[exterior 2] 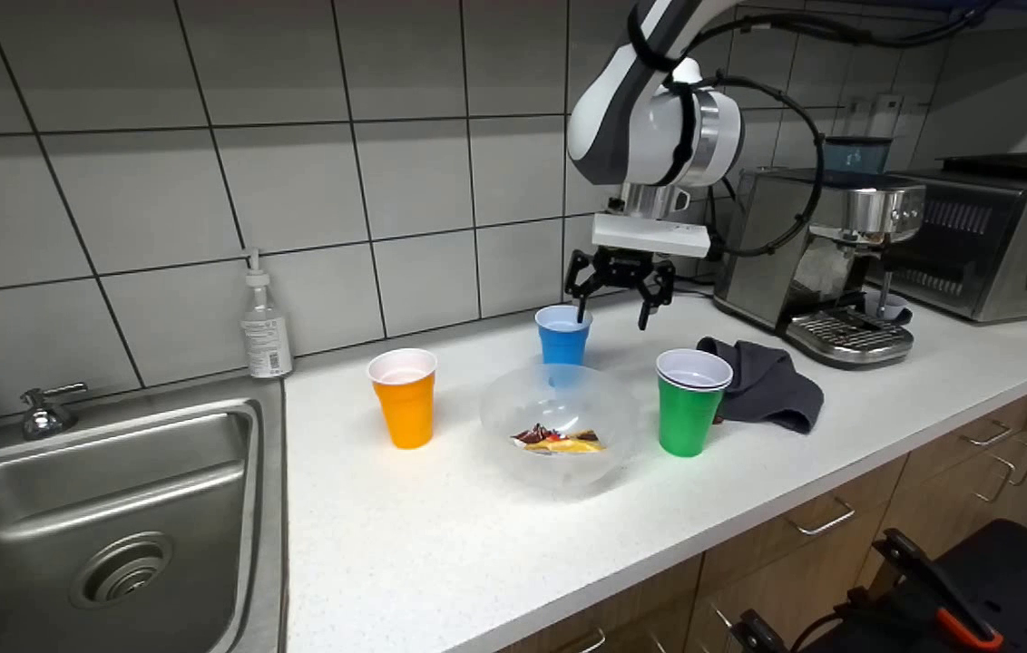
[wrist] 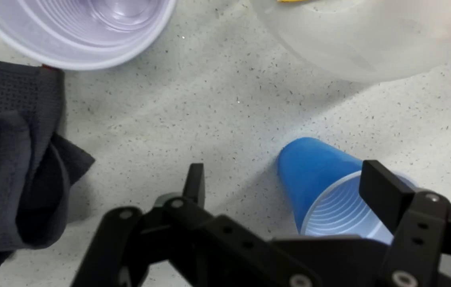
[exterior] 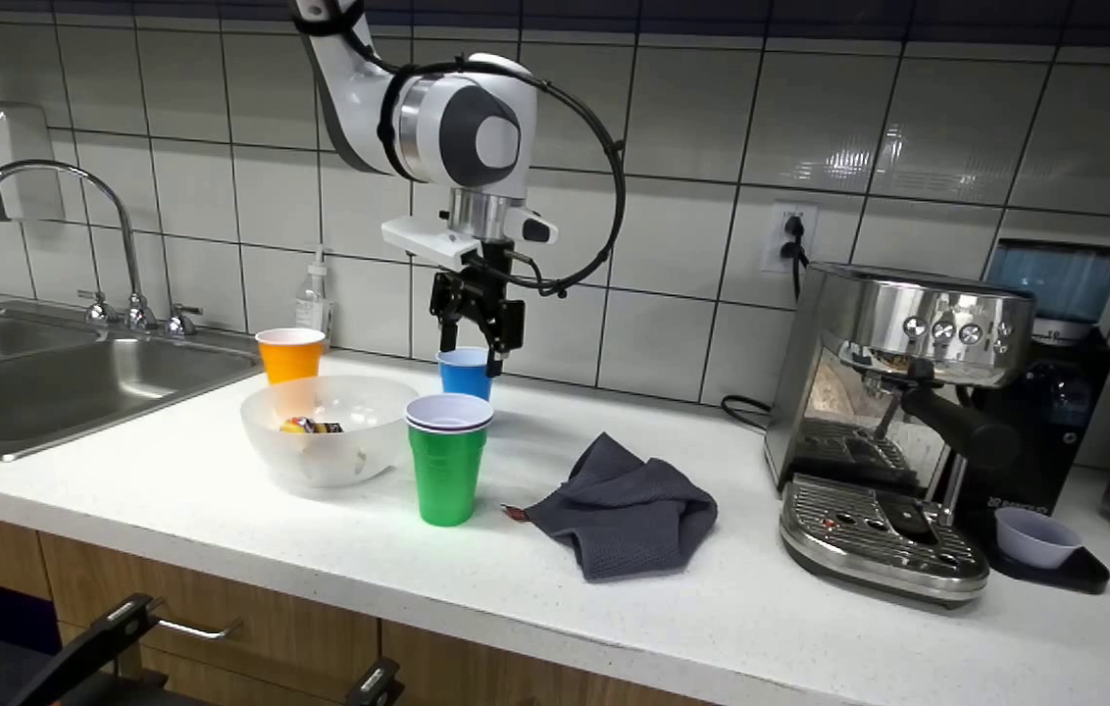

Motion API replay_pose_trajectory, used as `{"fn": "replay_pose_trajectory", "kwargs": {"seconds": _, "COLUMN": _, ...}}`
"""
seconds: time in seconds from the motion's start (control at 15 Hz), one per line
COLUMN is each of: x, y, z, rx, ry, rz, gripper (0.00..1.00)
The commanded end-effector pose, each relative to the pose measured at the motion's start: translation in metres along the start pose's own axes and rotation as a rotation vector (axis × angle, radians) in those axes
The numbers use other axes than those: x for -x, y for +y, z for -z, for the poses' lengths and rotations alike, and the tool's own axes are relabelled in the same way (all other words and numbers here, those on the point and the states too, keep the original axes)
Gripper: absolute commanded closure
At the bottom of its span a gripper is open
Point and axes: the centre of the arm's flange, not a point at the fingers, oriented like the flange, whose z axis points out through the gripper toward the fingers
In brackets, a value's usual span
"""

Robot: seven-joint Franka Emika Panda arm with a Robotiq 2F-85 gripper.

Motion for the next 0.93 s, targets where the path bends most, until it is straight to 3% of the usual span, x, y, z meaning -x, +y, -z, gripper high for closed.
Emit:
{"fn": "replay_pose_trajectory", "kwargs": {"seconds": 0.0, "x": -0.016, "y": -0.019, "z": -0.004, "rx": 0.009, "ry": -0.001, "rz": -0.084, "gripper": 0.0}}
{"fn": "replay_pose_trajectory", "kwargs": {"seconds": 0.87, "x": -0.042, "y": -0.026, "z": -0.03, "rx": 0.03, "ry": -0.01, "rz": -0.255, "gripper": 0.0}}
